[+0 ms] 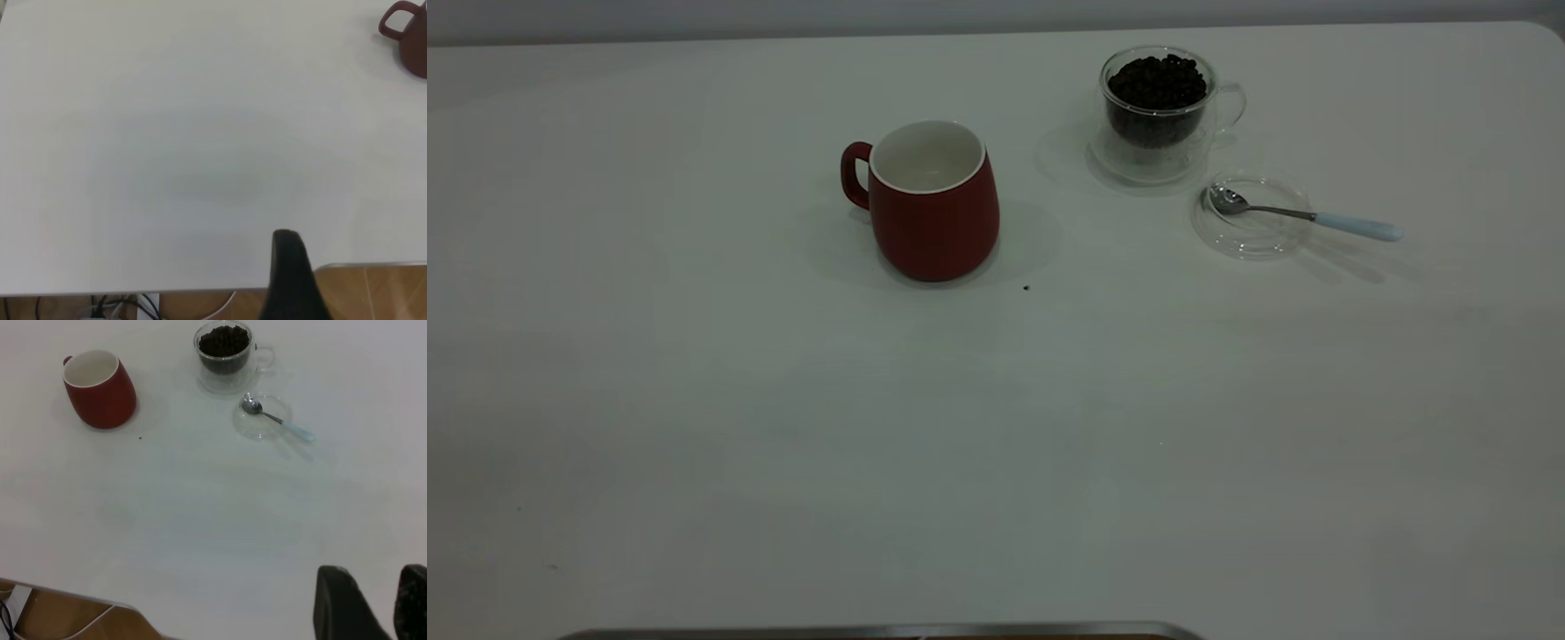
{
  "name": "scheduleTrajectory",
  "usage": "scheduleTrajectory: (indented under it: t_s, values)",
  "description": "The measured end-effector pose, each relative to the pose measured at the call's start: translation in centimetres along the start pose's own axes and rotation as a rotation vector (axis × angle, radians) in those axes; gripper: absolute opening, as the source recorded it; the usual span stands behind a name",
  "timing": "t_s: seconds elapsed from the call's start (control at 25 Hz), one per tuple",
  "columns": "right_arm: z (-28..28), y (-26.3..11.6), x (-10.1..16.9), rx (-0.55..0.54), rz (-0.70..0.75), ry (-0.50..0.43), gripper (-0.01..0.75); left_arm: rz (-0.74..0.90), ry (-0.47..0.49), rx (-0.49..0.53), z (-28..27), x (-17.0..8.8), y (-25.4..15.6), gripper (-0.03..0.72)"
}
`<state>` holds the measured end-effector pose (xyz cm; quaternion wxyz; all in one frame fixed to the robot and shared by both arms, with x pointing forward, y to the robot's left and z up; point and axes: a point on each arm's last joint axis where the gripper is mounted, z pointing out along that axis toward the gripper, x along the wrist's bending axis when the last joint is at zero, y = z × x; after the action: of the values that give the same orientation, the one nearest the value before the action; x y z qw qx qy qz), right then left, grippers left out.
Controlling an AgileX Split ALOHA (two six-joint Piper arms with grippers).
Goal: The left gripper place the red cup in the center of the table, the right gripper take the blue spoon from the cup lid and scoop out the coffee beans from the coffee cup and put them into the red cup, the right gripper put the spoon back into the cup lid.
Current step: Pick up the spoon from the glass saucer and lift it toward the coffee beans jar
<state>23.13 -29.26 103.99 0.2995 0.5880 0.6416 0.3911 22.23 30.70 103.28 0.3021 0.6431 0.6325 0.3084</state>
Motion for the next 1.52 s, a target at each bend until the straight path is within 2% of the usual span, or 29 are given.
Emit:
scheduleTrajectory:
  t_s: [0.8, 0.88, 1.0, 1.12, 1.28, 1.52]
  values:
    - [0.0, 0.0, 0.0, -0.001, 0.0, 0.0, 0.242, -0.003, 0.0, 0.0, 0.0, 0.0, 0.0, 0.567]
    - [-0.2, 0.4, 0.0, -0.034, 0.011, 0.002, 0.243, -0.003, 0.0, 0.0, 0.0, 0.0, 0.0, 0.567]
    - [0.0, 2.3, 0.2, -0.117, 0.065, 0.024, 0.282, -0.003, 0.0, 0.0, 0.0, 0.0, 0.0, 0.567]
    - [1.8, 4.6, 0.1, -0.122, 0.088, 0.018, 0.372, -0.003, 0.0, -0.001, 0.0, 0.0, 0.0, 0.567]
    - [6.1, 7.0, -0.3, -0.031, 0.102, -0.01, 0.464, -0.003, 0.0, -0.001, 0.0, 0.0, 0.0, 0.567]
    - [16.0, 8.0, -1.1, 0.208, 0.138, -0.05, 0.484, -0.003, 0.0, -0.001, 0.0, 0.0, 0.0, 0.567]
